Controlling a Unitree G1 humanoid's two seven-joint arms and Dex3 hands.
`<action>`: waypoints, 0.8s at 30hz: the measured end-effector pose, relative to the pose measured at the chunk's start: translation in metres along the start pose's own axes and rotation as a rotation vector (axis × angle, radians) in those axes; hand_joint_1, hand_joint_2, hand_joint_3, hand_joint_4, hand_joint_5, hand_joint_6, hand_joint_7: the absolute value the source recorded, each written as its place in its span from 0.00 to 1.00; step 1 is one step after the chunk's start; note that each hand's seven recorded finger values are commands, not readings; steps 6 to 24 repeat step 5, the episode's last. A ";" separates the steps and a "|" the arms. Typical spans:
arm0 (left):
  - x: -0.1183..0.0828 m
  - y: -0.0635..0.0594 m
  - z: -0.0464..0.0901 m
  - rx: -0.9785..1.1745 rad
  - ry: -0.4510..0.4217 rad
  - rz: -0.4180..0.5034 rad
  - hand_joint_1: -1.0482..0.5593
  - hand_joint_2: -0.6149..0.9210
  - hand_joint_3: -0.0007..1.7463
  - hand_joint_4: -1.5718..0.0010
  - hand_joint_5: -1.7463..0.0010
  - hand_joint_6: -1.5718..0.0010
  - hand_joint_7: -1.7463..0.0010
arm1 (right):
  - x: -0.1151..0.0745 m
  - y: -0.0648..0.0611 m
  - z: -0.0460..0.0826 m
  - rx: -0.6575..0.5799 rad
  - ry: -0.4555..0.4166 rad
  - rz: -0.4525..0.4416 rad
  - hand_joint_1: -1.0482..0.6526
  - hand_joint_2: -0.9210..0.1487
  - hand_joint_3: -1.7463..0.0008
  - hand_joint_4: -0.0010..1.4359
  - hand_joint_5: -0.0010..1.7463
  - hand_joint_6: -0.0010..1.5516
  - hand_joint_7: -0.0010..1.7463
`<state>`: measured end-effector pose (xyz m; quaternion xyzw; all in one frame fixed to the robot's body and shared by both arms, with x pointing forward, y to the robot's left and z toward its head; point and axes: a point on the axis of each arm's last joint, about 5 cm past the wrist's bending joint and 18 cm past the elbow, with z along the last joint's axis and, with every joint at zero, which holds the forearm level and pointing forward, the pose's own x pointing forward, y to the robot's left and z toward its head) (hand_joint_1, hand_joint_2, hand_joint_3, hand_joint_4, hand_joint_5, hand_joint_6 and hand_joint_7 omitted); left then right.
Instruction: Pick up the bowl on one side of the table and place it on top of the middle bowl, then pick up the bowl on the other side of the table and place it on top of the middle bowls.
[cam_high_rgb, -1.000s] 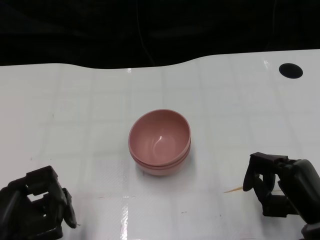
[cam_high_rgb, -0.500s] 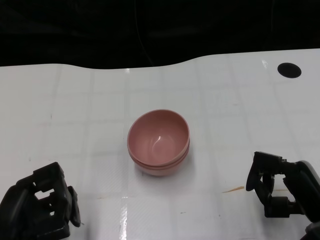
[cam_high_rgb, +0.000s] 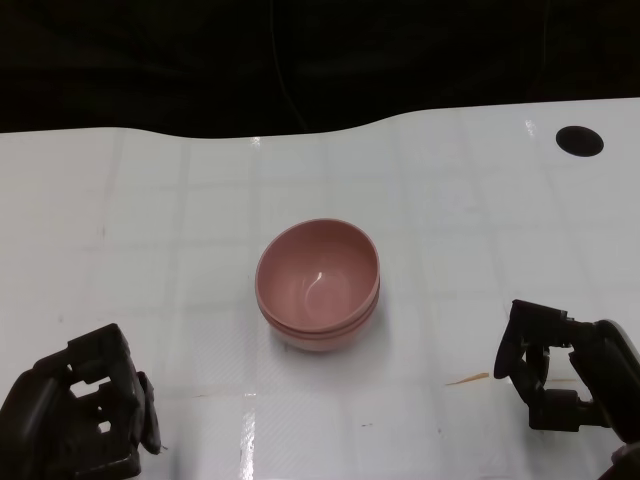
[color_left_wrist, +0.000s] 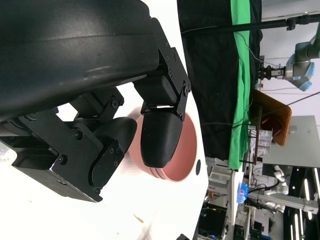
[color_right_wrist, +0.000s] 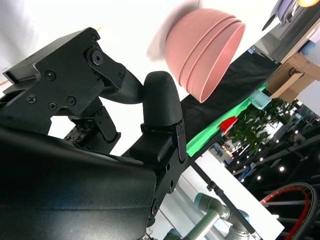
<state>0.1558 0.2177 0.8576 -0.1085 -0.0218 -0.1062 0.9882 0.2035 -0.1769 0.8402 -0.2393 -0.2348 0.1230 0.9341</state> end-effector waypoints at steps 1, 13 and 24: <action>0.000 0.000 0.000 0.001 0.000 0.000 0.65 0.68 0.83 0.39 0.00 0.48 0.00 | 0.000 0.000 0.000 -0.001 0.000 -0.001 0.53 0.39 0.31 0.64 1.00 0.47 0.95; 0.000 0.000 0.000 0.002 -0.003 -0.011 0.64 0.68 0.82 0.39 0.00 0.47 0.00 | 0.000 -0.001 0.000 0.005 0.002 0.002 0.52 0.38 0.30 0.65 1.00 0.46 0.95; 0.000 0.000 0.000 0.002 -0.003 -0.011 0.64 0.68 0.82 0.39 0.00 0.47 0.00 | 0.000 -0.001 0.000 0.005 0.002 0.002 0.52 0.38 0.30 0.65 1.00 0.46 0.95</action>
